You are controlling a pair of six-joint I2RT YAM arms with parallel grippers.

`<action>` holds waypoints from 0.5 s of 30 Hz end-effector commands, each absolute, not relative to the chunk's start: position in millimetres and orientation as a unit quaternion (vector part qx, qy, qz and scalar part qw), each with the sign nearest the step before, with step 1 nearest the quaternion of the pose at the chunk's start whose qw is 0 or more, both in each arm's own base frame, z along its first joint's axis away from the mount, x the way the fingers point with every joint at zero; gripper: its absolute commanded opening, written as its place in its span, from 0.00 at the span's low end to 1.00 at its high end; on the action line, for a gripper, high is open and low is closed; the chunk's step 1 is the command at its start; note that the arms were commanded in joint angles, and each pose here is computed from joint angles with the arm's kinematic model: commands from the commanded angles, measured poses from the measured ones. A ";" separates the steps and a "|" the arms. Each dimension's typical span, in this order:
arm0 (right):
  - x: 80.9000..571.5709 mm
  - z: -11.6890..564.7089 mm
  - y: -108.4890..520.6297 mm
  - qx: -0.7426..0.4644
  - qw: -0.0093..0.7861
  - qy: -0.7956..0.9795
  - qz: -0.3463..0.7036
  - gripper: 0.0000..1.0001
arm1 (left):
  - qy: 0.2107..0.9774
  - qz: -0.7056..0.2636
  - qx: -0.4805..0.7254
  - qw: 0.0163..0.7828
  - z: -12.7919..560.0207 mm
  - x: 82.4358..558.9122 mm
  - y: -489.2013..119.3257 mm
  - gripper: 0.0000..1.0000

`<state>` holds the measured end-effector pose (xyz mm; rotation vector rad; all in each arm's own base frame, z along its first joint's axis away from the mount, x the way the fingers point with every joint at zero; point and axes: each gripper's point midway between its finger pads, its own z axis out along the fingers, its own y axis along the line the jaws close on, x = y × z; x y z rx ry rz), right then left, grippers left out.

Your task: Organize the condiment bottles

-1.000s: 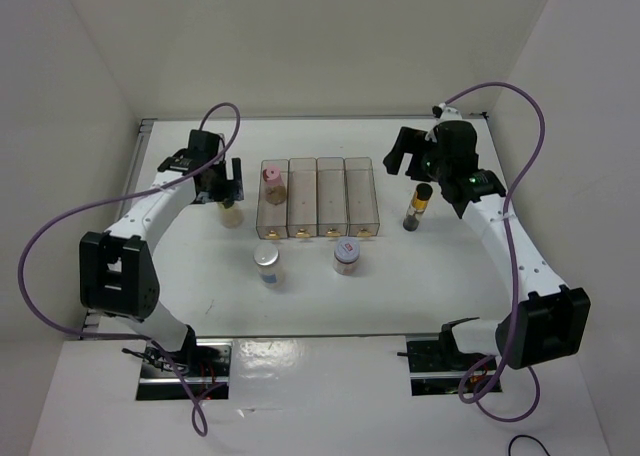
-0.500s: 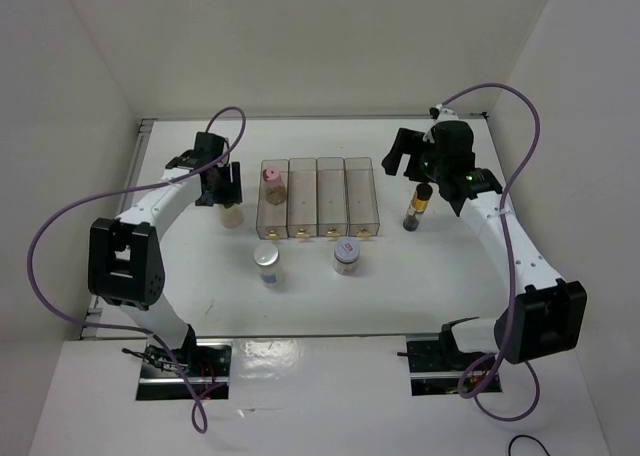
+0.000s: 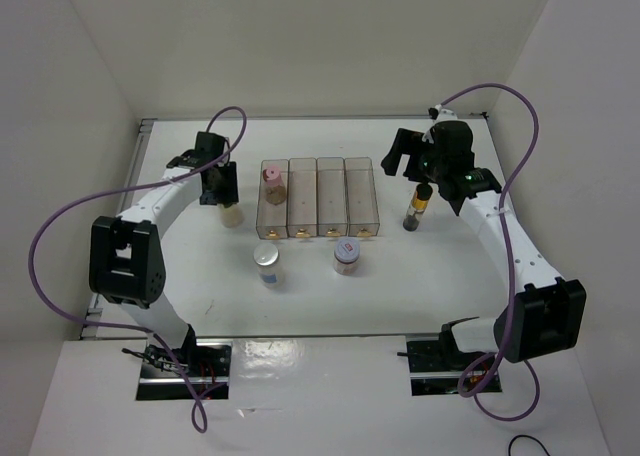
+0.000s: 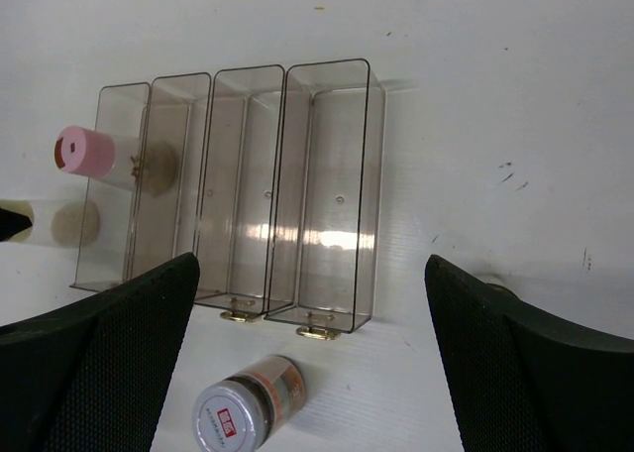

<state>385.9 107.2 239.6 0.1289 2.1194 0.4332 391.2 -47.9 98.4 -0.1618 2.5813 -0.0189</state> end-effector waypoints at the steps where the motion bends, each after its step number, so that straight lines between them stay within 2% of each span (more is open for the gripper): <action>1: 391.0 259.8 108.8 0.047 0.487 0.852 0.187 0.99 | 0.958 -0.021 -0.052 0.283 119.1 396.4 -50.5 0.42; 10: 390.1 264.3 113.4 0.035 0.488 0.849 0.198 0.99 | 0.934 -0.009 -0.023 0.355 224.1 381.3 -52.6 0.42; 15: 394.5 256.3 119.7 0.030 0.476 0.855 0.201 0.99 | 0.923 -0.105 0.041 0.367 253.9 370.9 -98.9 0.42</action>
